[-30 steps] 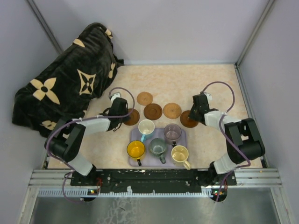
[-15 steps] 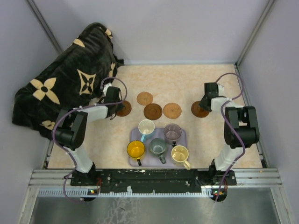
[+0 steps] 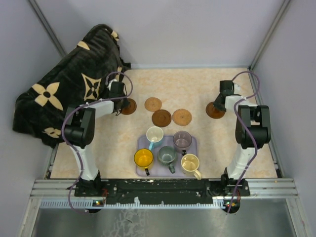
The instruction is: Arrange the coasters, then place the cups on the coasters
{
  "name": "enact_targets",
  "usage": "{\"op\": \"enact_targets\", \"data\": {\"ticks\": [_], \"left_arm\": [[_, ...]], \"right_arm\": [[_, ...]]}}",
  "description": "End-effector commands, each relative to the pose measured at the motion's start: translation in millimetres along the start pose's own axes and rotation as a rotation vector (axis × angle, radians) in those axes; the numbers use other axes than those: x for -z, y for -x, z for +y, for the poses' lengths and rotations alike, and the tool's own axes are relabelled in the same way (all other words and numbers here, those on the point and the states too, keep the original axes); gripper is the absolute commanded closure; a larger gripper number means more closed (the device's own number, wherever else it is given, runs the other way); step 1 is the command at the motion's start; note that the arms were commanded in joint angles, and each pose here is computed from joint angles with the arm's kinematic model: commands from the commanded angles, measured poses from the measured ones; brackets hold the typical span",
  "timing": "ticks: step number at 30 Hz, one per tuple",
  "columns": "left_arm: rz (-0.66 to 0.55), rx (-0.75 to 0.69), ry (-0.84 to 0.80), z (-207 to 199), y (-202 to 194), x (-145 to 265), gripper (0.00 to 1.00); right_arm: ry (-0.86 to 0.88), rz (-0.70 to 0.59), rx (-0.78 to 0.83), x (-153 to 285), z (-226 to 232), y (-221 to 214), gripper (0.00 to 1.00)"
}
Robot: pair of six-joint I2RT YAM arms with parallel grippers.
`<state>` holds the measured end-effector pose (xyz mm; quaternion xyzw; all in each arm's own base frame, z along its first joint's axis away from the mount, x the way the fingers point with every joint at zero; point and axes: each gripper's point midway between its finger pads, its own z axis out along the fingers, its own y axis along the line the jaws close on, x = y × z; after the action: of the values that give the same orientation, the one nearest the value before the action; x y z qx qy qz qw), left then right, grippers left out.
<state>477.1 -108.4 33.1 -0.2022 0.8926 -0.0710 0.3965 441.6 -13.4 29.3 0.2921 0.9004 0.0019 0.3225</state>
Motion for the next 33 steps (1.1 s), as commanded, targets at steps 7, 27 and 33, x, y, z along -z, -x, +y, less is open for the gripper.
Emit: {"op": "enact_targets", "data": {"ticks": [7,27,33], "left_arm": [[0.076,-0.010,-0.002,1.1,-3.8,-24.8,1.00],[0.086,-0.004,-0.029,-4.1,-4.7,-27.6,1.00],[-0.009,-0.048,-0.133,-24.0,25.2,-3.9,0.98]], "right_arm": [[-0.032,0.027,0.022,-20.0,-3.9,6.4,1.00],[0.028,0.028,0.023,-33.2,12.3,13.7,1.00],[0.120,-0.083,0.050,4.9,27.4,45.0,1.00]]}}
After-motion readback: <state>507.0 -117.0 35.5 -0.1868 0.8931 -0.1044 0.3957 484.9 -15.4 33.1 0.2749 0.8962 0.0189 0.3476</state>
